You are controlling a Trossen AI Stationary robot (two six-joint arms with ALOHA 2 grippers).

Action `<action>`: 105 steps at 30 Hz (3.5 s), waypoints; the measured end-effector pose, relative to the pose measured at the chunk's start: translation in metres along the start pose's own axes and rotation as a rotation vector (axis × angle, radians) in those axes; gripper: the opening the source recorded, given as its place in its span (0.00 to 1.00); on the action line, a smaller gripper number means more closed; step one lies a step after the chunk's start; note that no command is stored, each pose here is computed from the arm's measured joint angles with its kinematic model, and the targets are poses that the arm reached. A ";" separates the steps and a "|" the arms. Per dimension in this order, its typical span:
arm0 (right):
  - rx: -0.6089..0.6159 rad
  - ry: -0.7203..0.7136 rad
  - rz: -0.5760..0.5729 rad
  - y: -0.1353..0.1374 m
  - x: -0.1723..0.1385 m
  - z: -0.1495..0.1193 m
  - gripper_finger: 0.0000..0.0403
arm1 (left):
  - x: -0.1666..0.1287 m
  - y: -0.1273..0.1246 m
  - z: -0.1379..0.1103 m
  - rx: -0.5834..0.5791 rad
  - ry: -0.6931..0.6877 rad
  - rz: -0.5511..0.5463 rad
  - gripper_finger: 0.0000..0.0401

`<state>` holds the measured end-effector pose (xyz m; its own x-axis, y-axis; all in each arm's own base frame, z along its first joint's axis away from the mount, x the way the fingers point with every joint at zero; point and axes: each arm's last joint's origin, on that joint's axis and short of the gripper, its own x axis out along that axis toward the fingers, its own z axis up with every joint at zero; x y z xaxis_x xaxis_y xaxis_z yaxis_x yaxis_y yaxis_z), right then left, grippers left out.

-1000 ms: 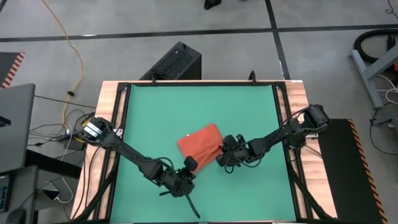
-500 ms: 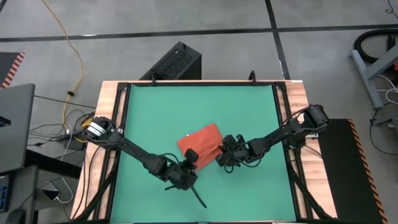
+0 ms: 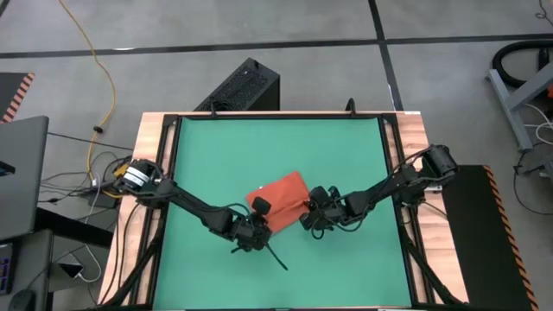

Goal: Roll towel
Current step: Roll the orange towel

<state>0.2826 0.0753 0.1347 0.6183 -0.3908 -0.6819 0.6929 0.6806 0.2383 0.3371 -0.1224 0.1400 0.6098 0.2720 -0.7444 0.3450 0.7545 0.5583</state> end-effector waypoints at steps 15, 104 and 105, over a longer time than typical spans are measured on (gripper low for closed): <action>0.006 -0.038 -0.044 -0.002 -0.003 -0.001 0.15 | 0.011 -0.003 -0.020 -0.079 -0.005 -0.030 0.00; -0.171 -0.114 0.046 0.019 -0.030 -0.029 0.04 | 0.006 -0.052 -0.075 -0.628 -0.198 0.227 0.00; -0.235 -0.125 0.055 0.020 -0.034 -0.028 0.04 | 0.006 -0.053 -0.075 -0.626 -0.193 0.224 0.00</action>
<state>0.2651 0.1193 0.1437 0.7038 -0.4127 -0.5783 0.5606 0.8225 0.0954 0.2692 -0.1153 0.0782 0.7542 0.3944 -0.5250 -0.2456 0.9109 0.3314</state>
